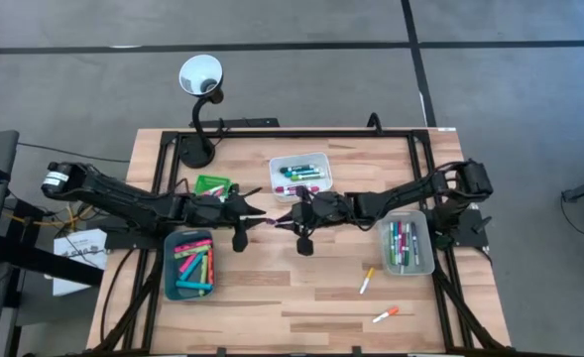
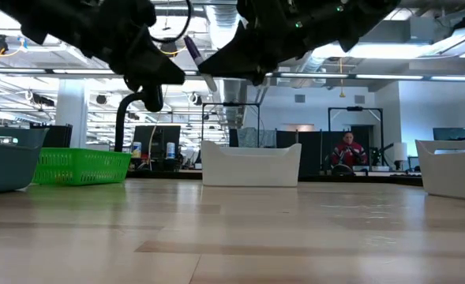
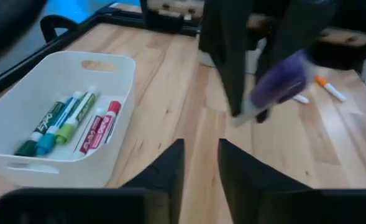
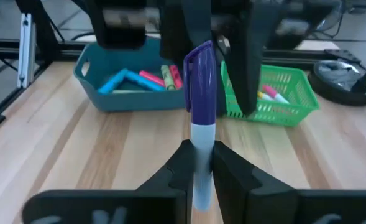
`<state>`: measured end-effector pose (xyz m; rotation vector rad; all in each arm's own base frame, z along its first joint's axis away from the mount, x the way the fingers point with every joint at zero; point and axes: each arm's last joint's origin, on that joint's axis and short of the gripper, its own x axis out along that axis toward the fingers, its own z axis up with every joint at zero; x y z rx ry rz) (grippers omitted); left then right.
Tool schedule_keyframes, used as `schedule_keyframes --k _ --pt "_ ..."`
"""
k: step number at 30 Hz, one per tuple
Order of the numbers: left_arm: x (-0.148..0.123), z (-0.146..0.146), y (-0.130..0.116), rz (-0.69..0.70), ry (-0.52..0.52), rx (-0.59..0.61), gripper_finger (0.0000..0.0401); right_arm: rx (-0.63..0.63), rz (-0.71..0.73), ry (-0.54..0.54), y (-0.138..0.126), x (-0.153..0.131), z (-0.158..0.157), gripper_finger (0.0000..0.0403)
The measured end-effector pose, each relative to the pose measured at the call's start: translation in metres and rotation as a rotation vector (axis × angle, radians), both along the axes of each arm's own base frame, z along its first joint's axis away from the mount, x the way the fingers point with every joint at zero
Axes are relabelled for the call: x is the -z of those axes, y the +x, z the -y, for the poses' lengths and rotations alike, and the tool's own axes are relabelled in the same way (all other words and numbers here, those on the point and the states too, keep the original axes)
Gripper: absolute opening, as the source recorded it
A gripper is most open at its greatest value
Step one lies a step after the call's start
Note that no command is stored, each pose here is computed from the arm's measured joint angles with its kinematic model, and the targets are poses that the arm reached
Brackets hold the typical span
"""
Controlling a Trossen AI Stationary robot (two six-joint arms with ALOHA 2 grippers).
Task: Pick & Place Markers
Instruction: Put the small violet highlighter pen into the green bin
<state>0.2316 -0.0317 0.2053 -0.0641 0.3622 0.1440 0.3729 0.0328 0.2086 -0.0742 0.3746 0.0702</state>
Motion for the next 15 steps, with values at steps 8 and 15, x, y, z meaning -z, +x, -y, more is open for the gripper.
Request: schedule_keyframes --k 8,15 --pt "0.008 0.002 0.016 0.059 -0.005 0.057 0.0155 0.0 -0.003 0.0 0.001 0.001 0.0 0.0023" --pt "0.007 0.005 0.017 0.08 0.0 0.113 0.0167 -0.004 -0.007 0.001 0.0 0.001 -0.001 0.0033"
